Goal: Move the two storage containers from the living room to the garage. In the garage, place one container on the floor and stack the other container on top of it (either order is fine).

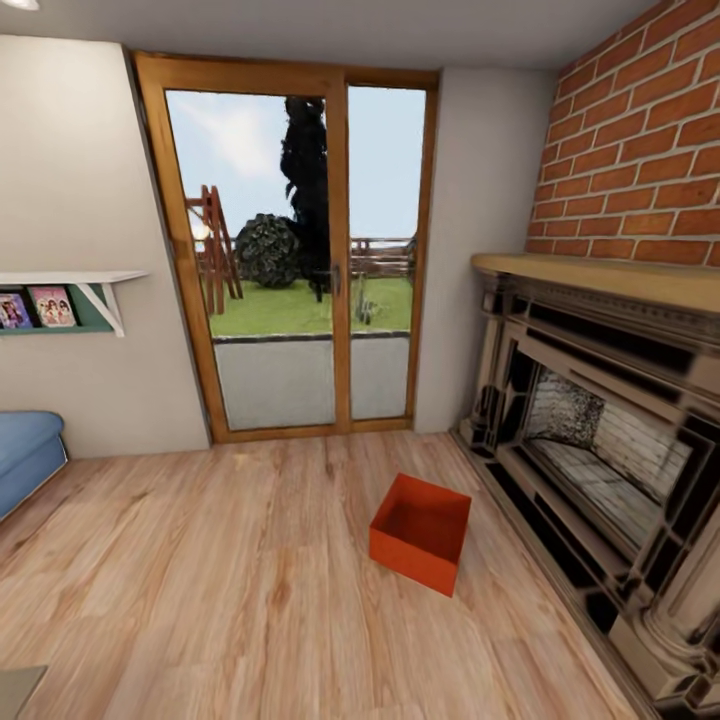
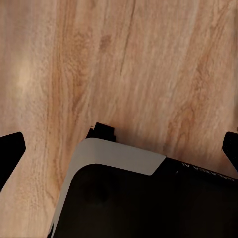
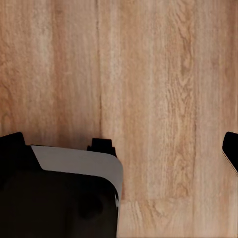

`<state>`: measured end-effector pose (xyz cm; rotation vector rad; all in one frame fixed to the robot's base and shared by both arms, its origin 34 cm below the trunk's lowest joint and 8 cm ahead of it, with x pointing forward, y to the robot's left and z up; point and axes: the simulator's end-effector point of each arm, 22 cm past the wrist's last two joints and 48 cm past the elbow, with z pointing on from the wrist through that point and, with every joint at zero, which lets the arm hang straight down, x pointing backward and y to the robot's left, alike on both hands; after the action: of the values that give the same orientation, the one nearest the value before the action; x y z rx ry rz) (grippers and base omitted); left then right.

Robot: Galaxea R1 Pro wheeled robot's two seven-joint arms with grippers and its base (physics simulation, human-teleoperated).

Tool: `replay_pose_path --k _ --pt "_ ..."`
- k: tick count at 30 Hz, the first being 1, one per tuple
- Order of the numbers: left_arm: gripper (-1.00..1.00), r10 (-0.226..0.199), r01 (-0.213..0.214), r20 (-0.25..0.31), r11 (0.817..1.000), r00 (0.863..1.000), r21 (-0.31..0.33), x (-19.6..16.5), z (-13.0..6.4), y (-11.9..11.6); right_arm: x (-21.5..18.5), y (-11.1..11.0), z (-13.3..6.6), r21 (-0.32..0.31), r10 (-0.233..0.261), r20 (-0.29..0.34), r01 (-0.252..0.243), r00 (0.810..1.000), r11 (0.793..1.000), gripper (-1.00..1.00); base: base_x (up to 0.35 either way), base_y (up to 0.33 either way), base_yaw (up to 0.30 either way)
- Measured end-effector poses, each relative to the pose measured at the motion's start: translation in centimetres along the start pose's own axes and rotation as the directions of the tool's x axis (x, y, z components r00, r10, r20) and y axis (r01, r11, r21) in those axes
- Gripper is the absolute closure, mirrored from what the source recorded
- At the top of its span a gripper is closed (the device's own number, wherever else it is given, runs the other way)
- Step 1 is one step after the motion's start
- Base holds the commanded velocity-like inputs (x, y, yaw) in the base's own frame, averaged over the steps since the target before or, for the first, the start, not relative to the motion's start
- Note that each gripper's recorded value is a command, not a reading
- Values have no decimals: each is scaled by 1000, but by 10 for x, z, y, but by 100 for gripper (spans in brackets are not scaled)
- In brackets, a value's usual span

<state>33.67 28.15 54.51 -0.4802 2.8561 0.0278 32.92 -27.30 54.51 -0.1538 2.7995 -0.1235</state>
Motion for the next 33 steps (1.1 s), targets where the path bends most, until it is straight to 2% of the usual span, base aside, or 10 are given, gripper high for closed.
replay_pose_path --k 25,33 --pt "-100 0 0 3 1000 1000 0 -1 0 0 0 0 0 0 0 0 0 1000 1000 -100 322 0 0" --pt "-100 2 -2 -4 1000 1000 5 3 0 -3 0 3 0 -10 5 -1 -5 1000 1000 -100 0 0 0"
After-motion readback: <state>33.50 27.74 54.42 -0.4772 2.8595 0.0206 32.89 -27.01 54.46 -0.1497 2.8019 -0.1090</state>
